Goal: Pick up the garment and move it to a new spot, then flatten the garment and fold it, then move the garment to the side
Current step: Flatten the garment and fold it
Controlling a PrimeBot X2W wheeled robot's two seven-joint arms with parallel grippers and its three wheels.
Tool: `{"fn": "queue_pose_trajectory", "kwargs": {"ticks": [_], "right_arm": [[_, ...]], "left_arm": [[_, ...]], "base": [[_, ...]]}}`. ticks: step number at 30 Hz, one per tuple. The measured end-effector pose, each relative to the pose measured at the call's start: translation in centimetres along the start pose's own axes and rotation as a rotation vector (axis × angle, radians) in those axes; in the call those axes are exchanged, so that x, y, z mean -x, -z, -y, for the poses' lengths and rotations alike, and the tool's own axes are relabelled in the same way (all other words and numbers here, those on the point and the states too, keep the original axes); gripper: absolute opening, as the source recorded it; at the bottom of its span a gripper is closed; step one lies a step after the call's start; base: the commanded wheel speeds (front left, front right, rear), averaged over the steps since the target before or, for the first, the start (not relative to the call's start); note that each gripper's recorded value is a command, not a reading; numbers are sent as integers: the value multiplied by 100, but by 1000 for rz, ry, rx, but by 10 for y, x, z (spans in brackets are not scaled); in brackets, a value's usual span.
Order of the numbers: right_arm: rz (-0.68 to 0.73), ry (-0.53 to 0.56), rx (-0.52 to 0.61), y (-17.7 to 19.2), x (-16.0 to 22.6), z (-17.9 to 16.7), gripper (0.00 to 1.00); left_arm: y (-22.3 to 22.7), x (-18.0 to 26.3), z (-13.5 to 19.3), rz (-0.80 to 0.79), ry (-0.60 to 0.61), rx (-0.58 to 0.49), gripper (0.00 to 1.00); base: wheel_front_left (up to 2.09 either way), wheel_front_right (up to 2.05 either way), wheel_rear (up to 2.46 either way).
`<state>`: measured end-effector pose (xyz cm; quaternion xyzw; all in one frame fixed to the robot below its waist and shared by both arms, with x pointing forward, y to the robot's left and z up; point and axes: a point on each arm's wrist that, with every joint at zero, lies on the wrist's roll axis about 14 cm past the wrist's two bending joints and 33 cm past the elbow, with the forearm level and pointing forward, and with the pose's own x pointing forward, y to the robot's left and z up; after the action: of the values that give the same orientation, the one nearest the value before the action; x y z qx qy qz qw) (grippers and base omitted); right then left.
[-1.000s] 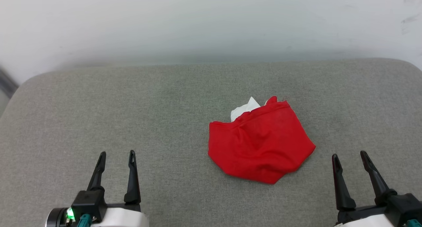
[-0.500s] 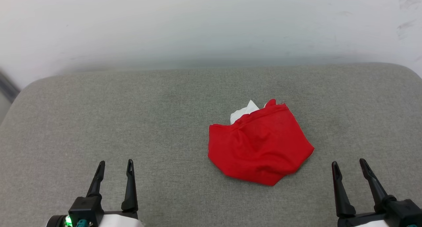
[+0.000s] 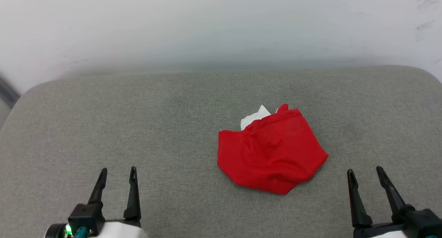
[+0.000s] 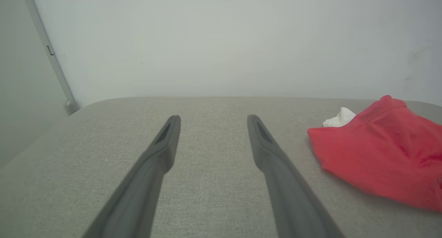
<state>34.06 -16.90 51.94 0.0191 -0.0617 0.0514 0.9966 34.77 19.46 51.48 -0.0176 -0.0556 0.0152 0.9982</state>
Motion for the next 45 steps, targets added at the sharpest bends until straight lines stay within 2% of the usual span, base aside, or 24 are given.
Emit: {"fn": "queue_pose_trajectory", "kwargs": {"ticks": [7, 11, 20, 25, 32, 37, 45], "right_arm": [[-4, 2, 3, 1, -1, 1, 100], [-3, -4, 7, 2, -8, 0, 100], [-10, 0, 24, 6, -21, 3, 100], [-16, 14, 32, 9, -30, 9, 100], [-48, 39, 33, 22, -39, 19, 100], [-62, 58, 34, 30, -47, 26, 100], [-80, 90, 46, 39, -58, 39, 100]], "left_arm": [[-36, -30, 4, 116, 41, -17, 100], [-80, -64, 12, 249, 95, -42, 100], [-149, -134, 61, 431, 286, -111, 100], [-169, -171, 102, 433, 412, -151, 100], [-127, -209, 170, 144, 629, -172, 100], [-68, -215, 206, -152, 769, -196, 100], [37, -196, 225, -632, 931, -322, 100]], "base": [[0, 0, 0], [0, 0, 0], [0, 0, 0], [0, 0, 0], [0, 0, 0], [0, 0, 0], [0, 0, 0]]}}
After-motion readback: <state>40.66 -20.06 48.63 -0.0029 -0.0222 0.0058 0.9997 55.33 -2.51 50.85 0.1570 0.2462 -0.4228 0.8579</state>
